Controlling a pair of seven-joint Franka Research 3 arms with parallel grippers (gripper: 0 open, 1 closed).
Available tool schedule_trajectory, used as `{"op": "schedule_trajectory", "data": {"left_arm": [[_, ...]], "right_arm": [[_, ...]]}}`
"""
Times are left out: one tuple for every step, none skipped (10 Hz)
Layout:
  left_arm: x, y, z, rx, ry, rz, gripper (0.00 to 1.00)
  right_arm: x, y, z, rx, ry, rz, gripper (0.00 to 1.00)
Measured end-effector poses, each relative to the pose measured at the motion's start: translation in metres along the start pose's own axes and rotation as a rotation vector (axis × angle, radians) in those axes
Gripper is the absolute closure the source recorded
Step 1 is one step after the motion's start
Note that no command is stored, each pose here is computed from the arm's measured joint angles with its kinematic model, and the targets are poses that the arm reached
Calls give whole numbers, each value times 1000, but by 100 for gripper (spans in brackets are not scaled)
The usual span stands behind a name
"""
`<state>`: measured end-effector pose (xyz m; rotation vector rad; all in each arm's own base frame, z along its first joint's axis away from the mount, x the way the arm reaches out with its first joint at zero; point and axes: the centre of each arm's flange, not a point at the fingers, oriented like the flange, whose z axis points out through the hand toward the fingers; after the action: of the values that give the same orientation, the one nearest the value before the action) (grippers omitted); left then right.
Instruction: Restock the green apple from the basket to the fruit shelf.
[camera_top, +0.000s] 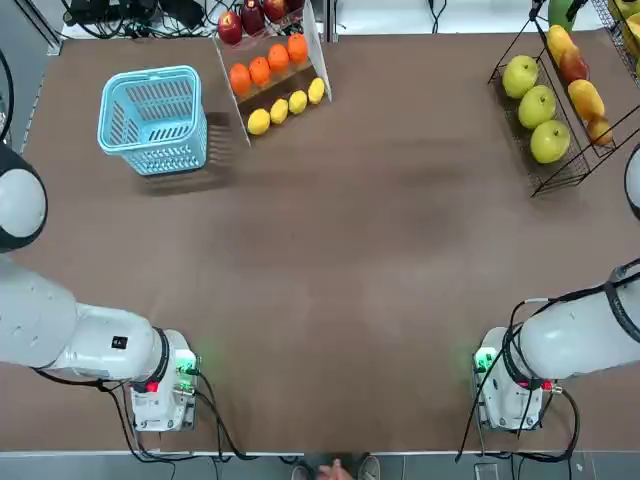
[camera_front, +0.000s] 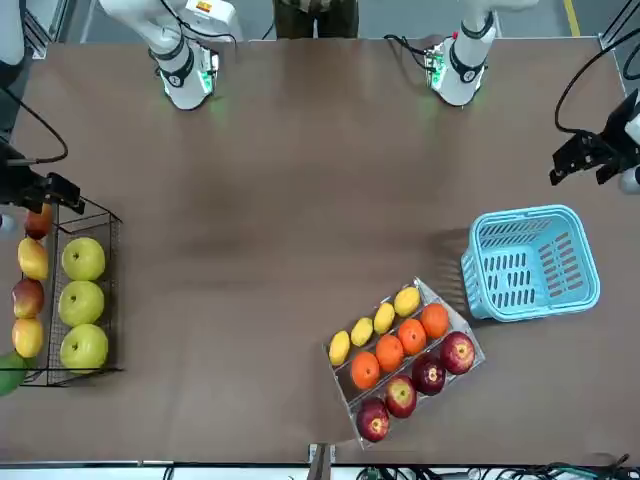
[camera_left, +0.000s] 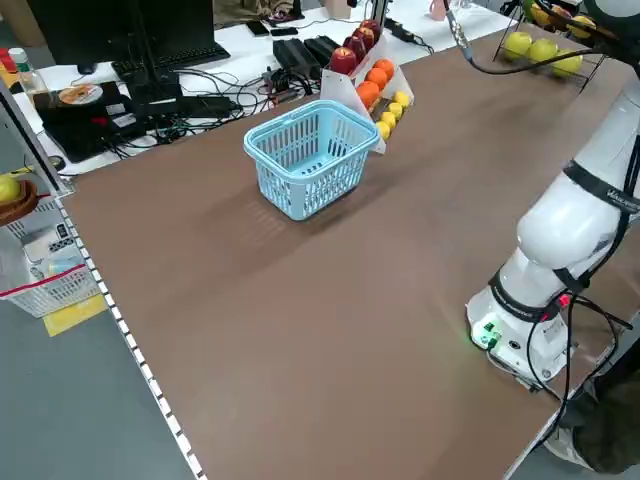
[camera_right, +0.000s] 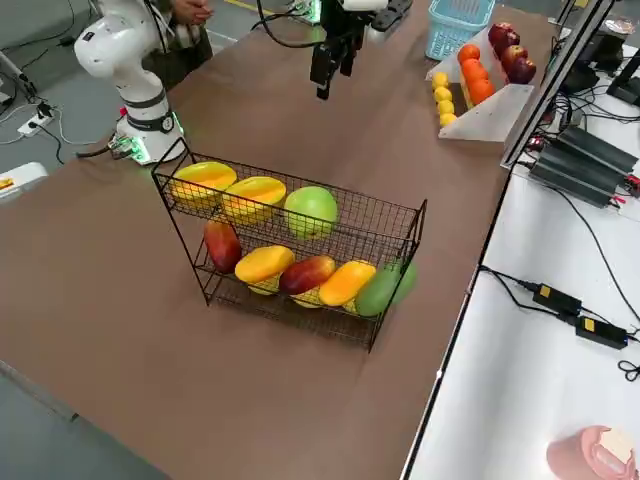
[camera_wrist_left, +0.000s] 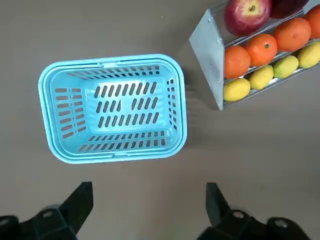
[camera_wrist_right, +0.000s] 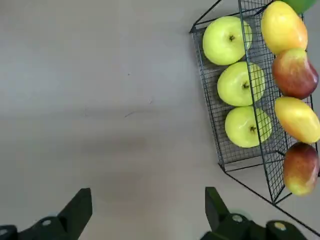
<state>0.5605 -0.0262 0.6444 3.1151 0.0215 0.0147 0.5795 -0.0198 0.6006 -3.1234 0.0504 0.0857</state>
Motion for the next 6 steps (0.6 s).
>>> {"op": "schedule_trajectory", "data": {"left_arm": [[0,0,0,0,0,0,0],[0,0,0,0,0,0,0],[0,0,0,0,0,0,0],[0,0,0,0,0,0,0],[0,0,0,0,0,0,0],[0,0,0,0,0,0,0]], "right_arm": [[-4,-4,-6,1,-11,4,0],[-7,-5,-9,1,-18,10,0],[-9,-5,-7,1,-31,17,0],[-9,-4,-4,1,-44,21,0],[-11,-4,-3,1,-57,23,0],[-12,-4,-2,2,-68,25,0]]}}
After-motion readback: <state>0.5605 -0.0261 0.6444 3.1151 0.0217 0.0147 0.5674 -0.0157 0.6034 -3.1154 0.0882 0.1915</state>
